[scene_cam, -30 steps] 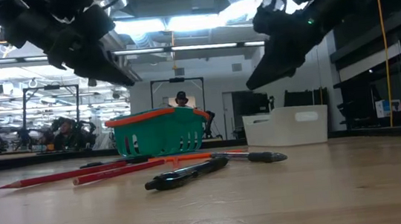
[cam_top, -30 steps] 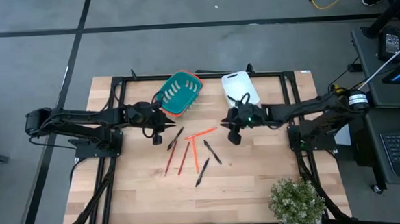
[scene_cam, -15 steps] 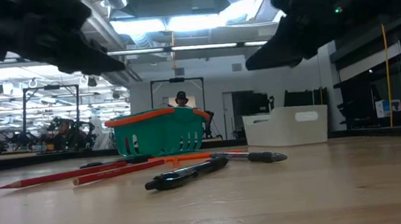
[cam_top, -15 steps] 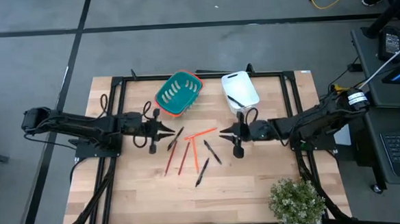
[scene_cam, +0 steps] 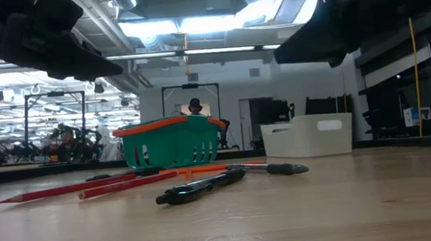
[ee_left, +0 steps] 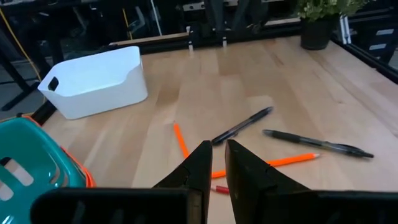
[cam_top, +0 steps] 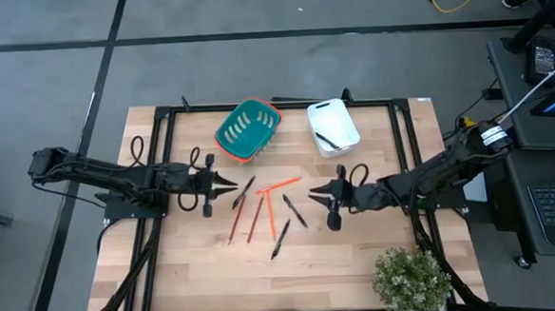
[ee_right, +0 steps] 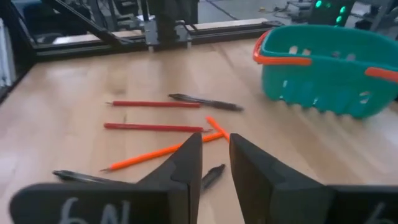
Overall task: Sort pens & pencils
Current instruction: Put the black pen into the white bin
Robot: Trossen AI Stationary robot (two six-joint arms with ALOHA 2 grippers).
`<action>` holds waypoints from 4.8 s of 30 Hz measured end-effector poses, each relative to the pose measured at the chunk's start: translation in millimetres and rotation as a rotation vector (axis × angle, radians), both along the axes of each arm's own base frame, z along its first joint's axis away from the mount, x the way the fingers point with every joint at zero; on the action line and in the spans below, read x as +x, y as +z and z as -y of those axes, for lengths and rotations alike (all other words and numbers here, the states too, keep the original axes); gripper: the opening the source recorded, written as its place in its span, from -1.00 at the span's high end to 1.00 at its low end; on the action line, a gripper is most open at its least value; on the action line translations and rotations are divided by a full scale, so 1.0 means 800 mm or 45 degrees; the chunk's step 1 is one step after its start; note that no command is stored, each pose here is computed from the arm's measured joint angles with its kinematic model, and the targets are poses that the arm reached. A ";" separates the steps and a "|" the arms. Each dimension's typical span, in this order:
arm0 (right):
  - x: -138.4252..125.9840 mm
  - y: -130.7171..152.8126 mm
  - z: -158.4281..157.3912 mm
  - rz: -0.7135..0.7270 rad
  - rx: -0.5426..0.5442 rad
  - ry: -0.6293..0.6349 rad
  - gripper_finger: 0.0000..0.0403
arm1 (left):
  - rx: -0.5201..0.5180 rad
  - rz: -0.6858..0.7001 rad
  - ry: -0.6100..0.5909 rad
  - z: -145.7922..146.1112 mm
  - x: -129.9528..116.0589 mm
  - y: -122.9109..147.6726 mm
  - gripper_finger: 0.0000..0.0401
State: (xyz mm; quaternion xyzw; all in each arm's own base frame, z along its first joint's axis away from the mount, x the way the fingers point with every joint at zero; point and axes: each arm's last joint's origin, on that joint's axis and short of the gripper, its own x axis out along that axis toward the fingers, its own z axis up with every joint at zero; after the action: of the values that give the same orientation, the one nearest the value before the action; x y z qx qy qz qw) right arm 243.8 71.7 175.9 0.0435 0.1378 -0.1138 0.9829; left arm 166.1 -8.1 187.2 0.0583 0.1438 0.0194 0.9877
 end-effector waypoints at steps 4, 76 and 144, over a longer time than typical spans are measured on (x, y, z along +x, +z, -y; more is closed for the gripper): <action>0.001 -0.006 -0.006 -0.005 0.061 0.001 0.59 | -0.007 -0.002 -0.003 0.001 0.000 0.000 0.79; 0.154 0.004 0.001 -1.042 0.650 -0.159 0.32 | 0.040 -0.147 -0.014 0.000 -0.005 -0.013 0.79; 0.186 -0.068 0.011 -1.326 0.429 -0.210 0.88 | 0.033 -0.203 -0.011 0.000 -0.007 -0.018 0.79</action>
State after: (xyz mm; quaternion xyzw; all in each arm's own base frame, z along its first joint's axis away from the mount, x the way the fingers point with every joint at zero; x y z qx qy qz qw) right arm 392.5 63.2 121.7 0.1487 0.6180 -0.1734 0.7522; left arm 160.8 -8.2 172.9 0.0731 0.2213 0.0123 0.9724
